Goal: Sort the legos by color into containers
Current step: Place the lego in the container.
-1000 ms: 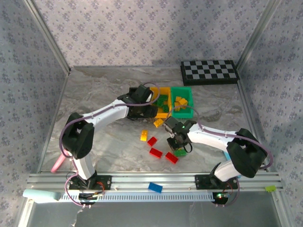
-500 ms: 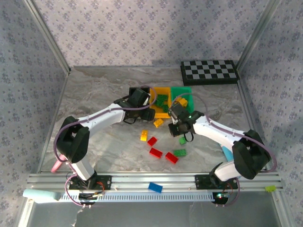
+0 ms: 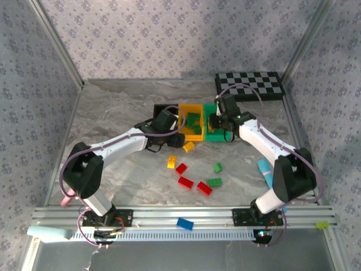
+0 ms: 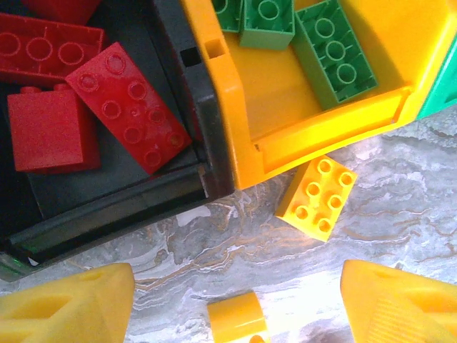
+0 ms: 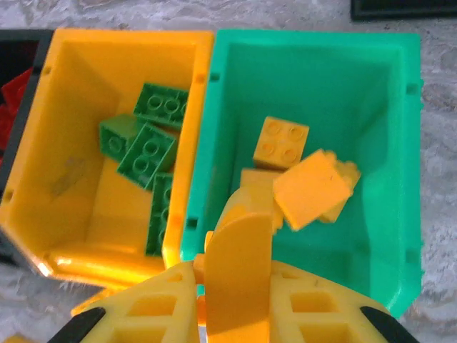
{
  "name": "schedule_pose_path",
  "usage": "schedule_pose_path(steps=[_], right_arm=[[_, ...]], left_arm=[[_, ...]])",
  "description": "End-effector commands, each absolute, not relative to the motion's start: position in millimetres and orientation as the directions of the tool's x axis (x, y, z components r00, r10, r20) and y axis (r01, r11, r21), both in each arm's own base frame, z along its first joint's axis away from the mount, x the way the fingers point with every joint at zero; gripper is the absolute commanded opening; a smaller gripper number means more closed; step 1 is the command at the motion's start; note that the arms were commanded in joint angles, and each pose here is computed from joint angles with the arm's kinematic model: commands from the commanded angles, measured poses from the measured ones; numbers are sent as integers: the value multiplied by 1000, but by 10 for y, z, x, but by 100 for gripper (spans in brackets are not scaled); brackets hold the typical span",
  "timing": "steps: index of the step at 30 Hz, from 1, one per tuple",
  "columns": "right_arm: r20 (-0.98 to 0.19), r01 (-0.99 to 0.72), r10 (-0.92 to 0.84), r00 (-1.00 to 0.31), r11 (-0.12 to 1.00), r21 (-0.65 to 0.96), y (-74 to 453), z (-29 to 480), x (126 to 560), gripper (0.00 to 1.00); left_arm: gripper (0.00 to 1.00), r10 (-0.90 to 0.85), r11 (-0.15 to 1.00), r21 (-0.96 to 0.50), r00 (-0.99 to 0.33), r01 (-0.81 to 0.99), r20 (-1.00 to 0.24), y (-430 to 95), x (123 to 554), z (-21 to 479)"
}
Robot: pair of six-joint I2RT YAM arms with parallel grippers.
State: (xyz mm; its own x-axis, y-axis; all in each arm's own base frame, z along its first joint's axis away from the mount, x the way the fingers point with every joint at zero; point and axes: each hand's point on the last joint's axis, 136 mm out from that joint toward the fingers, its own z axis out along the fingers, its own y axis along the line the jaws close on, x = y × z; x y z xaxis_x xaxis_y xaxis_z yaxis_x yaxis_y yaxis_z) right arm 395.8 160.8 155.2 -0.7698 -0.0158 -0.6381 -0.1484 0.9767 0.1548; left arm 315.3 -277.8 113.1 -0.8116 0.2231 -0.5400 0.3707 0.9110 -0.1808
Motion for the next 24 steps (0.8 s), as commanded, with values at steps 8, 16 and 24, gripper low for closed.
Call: schedule_pose_path(steps=[8,16,24], right_arm=[[-672,-158,4,-740,971,180,1688,1576,4576,29],[-666,-174,-31,-746,973,149,1677,1593,4424,46],[-606,-194,-69,-793,971,143,1591,1447,3746,46]], left_arm=[[76,198,909,-197,-797,367,-570,-2800,3124,1258],[78,241,897,-185,-795,401,-557,-2842,3028,1177],[78,332,816,-237,-762,528,-556,-3161,2825,1136]])
